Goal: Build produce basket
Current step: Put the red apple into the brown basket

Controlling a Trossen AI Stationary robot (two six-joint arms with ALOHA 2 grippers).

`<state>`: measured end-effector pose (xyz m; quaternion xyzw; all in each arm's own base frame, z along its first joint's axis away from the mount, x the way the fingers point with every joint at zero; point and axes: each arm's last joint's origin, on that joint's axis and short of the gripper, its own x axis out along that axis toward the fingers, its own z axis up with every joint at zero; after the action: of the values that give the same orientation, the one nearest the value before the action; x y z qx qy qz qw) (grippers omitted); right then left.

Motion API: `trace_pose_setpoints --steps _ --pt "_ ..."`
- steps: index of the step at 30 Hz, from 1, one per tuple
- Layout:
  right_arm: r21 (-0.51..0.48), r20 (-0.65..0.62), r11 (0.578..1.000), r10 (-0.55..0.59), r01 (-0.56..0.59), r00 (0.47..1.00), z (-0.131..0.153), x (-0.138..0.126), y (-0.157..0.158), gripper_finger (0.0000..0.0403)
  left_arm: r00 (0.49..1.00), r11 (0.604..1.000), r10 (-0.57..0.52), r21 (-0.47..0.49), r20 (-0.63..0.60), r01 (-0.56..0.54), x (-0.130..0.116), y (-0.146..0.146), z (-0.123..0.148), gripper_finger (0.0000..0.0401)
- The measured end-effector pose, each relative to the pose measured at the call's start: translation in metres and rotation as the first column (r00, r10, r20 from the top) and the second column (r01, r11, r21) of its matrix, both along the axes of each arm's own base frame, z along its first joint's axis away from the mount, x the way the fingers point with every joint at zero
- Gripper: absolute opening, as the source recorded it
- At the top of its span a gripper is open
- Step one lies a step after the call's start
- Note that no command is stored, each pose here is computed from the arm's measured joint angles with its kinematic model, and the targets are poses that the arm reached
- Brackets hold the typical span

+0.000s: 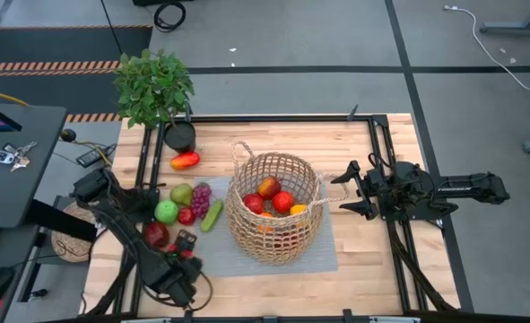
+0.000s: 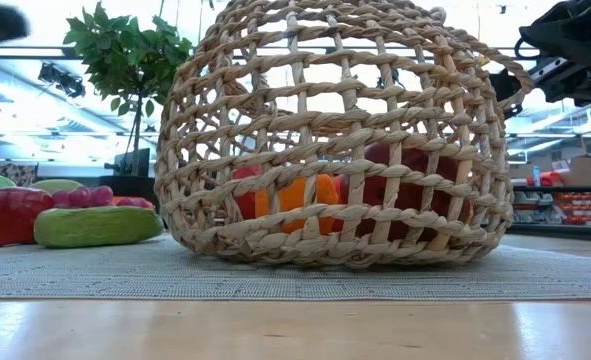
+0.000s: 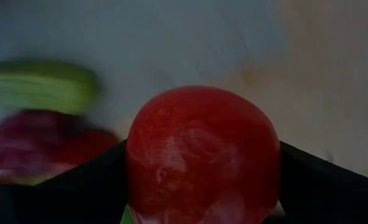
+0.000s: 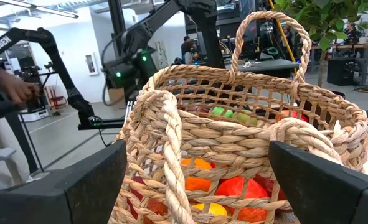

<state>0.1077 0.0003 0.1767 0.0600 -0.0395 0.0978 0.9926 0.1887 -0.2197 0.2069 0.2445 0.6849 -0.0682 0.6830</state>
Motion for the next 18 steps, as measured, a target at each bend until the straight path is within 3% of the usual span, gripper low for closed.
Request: trace_pose_setpoints --steps 5,11,18 --pt "0.000 0.000 1.000 0.000 0.000 1.000 0.000 0.000 0.000 0.0394 0.965 0.994 0.102 0.012 0.242 -0.108 0.026 0.001 0.029 0.0331" --pt "0.000 0.000 1.000 0.000 0.000 1.000 0.000 0.000 0.000 0.0394 0.878 0.989 0.076 0.077 0.472 -0.127 0.046 0.003 0.073 0.0331" --pt "0.000 0.000 1.000 0.000 0.000 1.000 0.000 0.000 0.000 0.0394 0.737 0.975 0.060 0.118 0.674 -0.187 0.043 0.027 0.124 0.0331"
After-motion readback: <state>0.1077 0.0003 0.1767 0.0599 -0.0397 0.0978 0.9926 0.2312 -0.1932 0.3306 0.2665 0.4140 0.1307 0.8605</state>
